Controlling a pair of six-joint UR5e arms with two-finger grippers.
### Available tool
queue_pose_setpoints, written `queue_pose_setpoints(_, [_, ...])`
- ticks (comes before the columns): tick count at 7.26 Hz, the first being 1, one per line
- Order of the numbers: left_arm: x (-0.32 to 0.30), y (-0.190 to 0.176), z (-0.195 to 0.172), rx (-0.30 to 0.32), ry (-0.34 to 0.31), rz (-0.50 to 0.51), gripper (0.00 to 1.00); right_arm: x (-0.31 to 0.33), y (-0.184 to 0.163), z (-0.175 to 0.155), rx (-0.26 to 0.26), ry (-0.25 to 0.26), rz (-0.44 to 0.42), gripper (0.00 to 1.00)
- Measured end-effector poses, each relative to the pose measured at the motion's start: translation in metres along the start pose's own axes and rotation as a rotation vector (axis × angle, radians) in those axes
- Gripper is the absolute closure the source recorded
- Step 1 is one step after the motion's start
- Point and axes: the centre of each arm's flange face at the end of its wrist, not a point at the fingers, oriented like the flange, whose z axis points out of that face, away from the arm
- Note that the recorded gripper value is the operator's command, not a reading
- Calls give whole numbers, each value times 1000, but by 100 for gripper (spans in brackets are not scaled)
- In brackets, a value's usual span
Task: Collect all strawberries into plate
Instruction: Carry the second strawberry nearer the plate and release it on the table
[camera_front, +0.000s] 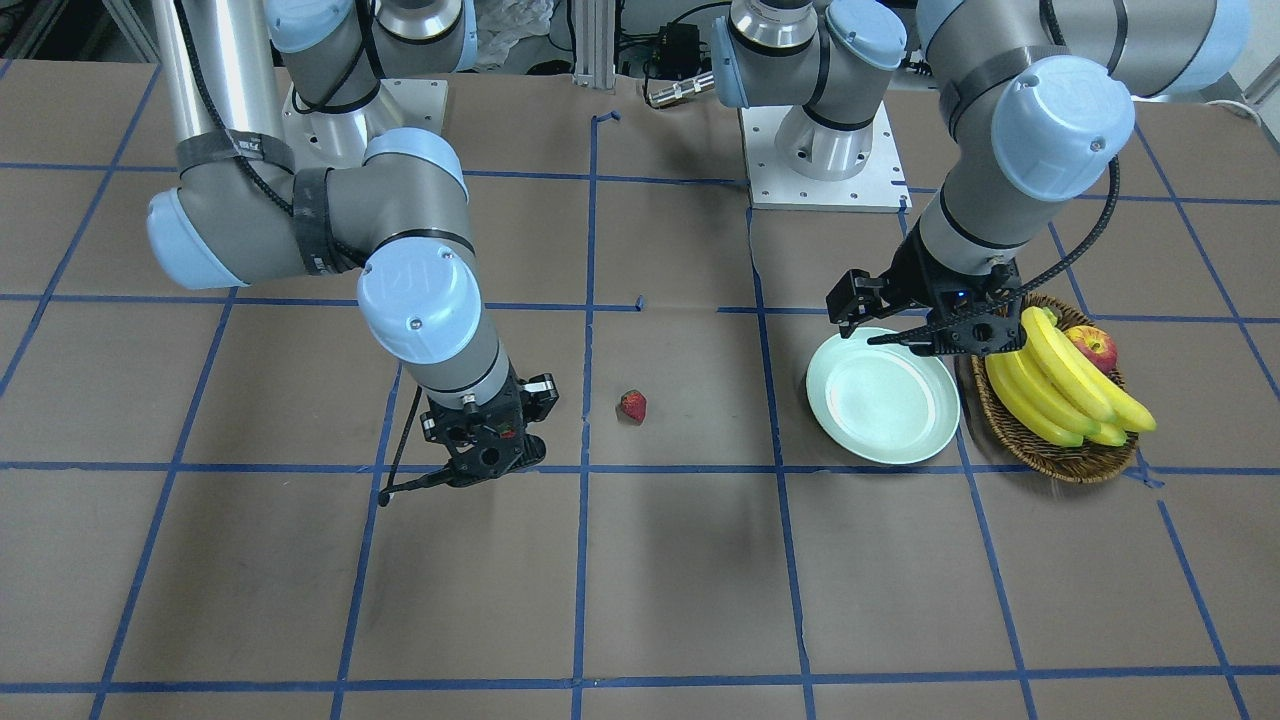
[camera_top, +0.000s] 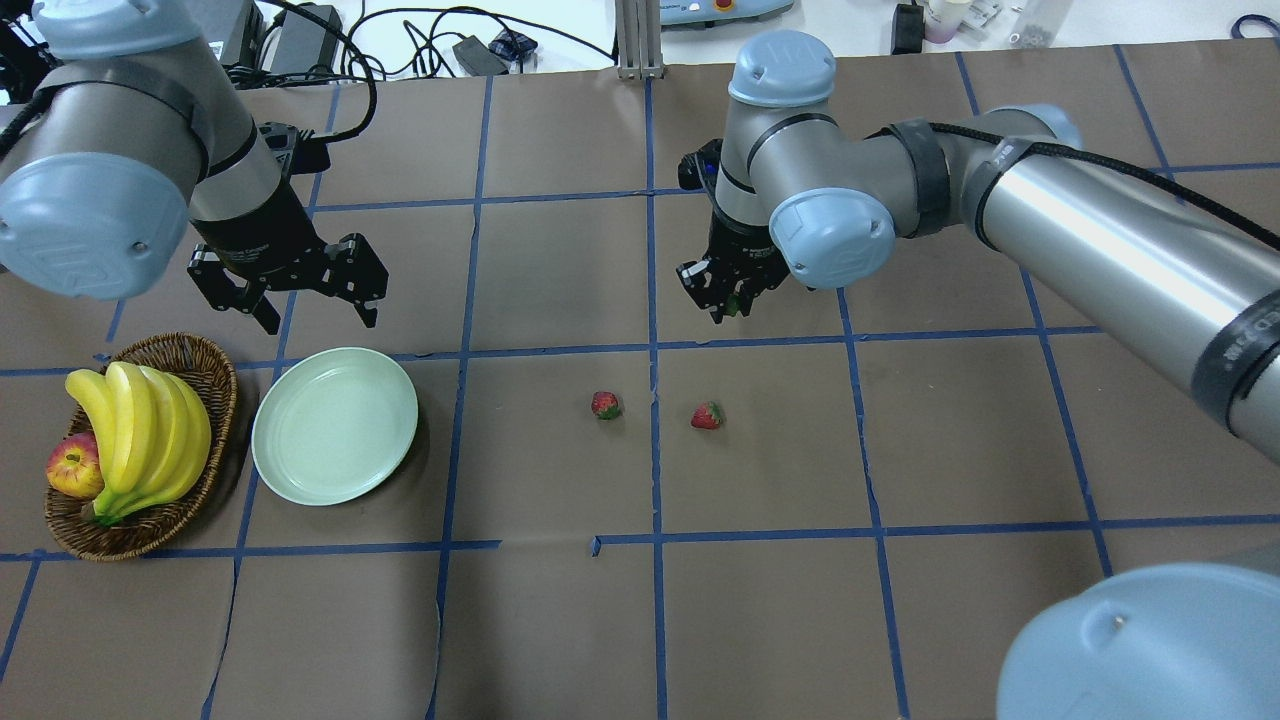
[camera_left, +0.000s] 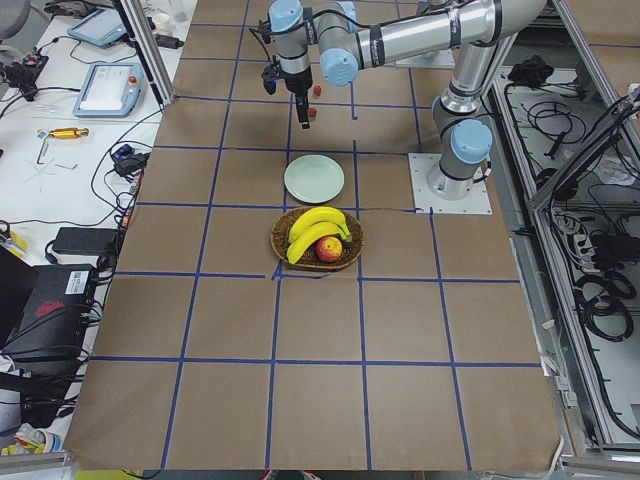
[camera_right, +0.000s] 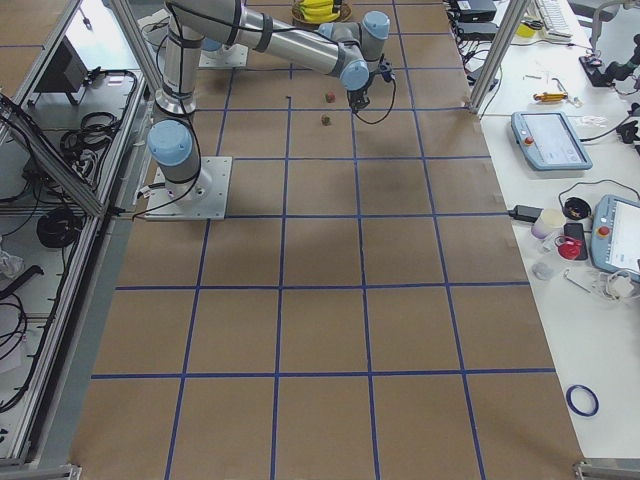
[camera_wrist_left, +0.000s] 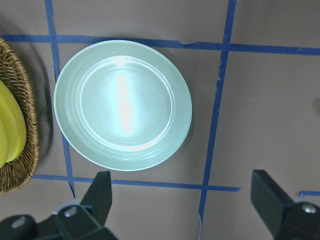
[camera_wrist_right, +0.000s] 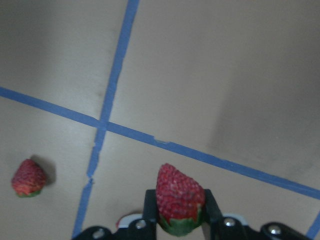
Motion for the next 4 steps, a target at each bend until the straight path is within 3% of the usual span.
queue_pose_setpoints(2, [-2,0,0,1,0,-4,0,-65,3,-2,17,-32,-10,100])
queue_pose_setpoints(4, [-1,0,0,1,6,-16,0,-122,9,20,2,-82,-45,100])
